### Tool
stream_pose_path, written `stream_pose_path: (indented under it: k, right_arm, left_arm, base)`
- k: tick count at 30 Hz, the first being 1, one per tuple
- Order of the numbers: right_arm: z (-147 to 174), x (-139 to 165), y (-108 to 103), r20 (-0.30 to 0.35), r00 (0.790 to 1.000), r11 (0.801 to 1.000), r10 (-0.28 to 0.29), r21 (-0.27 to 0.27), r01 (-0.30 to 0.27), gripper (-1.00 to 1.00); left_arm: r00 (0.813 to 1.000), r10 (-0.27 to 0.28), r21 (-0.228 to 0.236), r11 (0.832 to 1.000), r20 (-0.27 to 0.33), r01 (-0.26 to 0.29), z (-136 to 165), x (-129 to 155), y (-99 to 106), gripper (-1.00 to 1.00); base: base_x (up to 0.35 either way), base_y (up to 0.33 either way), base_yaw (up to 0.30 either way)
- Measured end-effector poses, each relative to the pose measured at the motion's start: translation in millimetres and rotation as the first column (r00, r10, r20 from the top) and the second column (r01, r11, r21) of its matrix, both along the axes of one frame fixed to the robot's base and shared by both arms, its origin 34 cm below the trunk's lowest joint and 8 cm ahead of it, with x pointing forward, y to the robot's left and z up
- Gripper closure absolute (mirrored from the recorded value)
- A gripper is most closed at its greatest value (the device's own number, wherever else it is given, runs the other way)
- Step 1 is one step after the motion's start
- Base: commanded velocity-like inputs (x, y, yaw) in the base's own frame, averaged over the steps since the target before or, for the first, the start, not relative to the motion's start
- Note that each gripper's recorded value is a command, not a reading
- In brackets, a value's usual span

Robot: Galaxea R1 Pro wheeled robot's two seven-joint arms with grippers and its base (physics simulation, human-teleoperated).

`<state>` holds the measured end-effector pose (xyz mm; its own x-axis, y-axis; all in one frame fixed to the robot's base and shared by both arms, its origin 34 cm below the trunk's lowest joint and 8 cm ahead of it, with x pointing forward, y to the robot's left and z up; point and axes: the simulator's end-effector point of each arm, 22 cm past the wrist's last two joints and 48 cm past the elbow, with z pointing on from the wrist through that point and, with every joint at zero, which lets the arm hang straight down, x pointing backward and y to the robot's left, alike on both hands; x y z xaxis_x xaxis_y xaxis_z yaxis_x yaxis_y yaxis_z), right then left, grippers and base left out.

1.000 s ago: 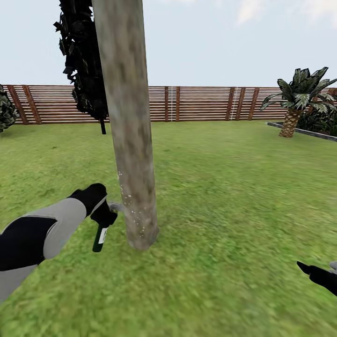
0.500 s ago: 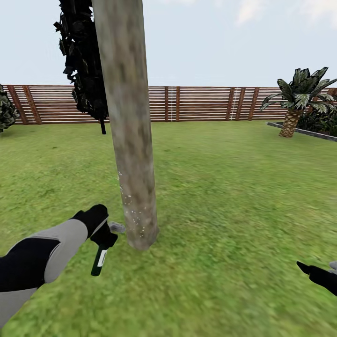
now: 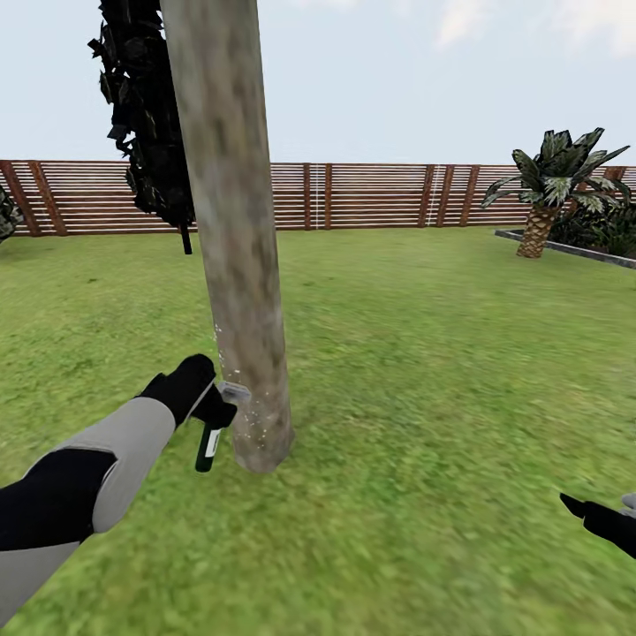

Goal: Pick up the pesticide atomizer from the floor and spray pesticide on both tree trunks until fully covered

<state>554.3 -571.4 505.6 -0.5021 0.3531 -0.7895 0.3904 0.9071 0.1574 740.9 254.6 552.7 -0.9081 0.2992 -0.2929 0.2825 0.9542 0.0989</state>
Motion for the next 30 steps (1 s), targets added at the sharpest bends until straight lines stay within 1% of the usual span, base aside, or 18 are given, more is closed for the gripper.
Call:
stream_pose_path:
  k: [3, 8, 11, 14, 17, 22, 23, 28, 30]
  right_arm:
    - [0, 0, 0, 0.000, 1.000, 1.000, 0.000, 0.000, 0.000, -1.00]
    - [0, 0, 0, 0.000, 1.000, 1.000, 0.000, 0.000, 0.000, -1.00]
    - [0, 0, 0, 0.000, 1.000, 1.000, 0.000, 0.000, 0.000, -1.00]
    - [0, 0, 0, 0.000, 1.000, 1.000, 0.000, 0.000, 0.000, -1.00]
    - [0, 0, 0, 0.000, 1.000, 1.000, 0.000, 0.000, 0.000, -1.00]
    - [0, 0, 0, 0.000, 1.000, 1.000, 0.000, 0.000, 0.000, -1.00]
    - [0, 0, 0, 0.000, 1.000, 1.000, 0.000, 0.000, 0.000, -1.00]
    - [0, 0, 0, 0.000, 1.000, 1.000, 0.000, 0.000, 0.000, -1.00]
    - [0, 0, 0, 0.000, 1.000, 1.000, 0.000, 0.000, 0.000, -1.00]
  left_arm:
    - [1.000, -0.002, -0.004, 1.000, 0.012, 0.002, 6, 4, -3, 1.00]
    - [0.996, -0.006, -0.004, 1.000, 0.094, 0.007, 55, 33, -6, 1.00]
    - [0.991, -0.005, -0.003, 1.000, 0.132, 0.005, 80, 46, -5, 1.00]
    - [0.987, -0.005, -0.004, 1.000, 0.161, 0.006, 99, 55, -5, 1.00]
    - [0.985, -0.005, -0.004, 1.000, 0.175, 0.006, 109, 60, -6, 1.00]
    - [0.973, -0.003, -0.005, 1.000, 0.229, 0.004, 146, 75, -5, 1.00]
    - [0.968, -0.003, -0.007, 1.000, 0.251, 0.004, 161, 80, -5, 1.00]
    - [0.960, -0.002, -0.008, 1.000, 0.280, 0.004, 182, 88, -5, 1.00]
    - [0.960, -0.001, -0.008, 1.000, 0.279, 0.004, 183, 88, -5, 1.00]
  base:
    - [0.000, 0.000, 0.000]
    - [0.000, 0.000, 0.000]
    - [0.000, 0.000, 0.000]
    - [0.000, 0.000, 0.000]
    - [0.000, 0.000, 0.000]
    - [0.000, 0.000, 0.000]
    - [0.000, 0.000, 0.000]
    - [0.000, 0.000, 0.000]
    - [0.000, 0.000, 0.000]
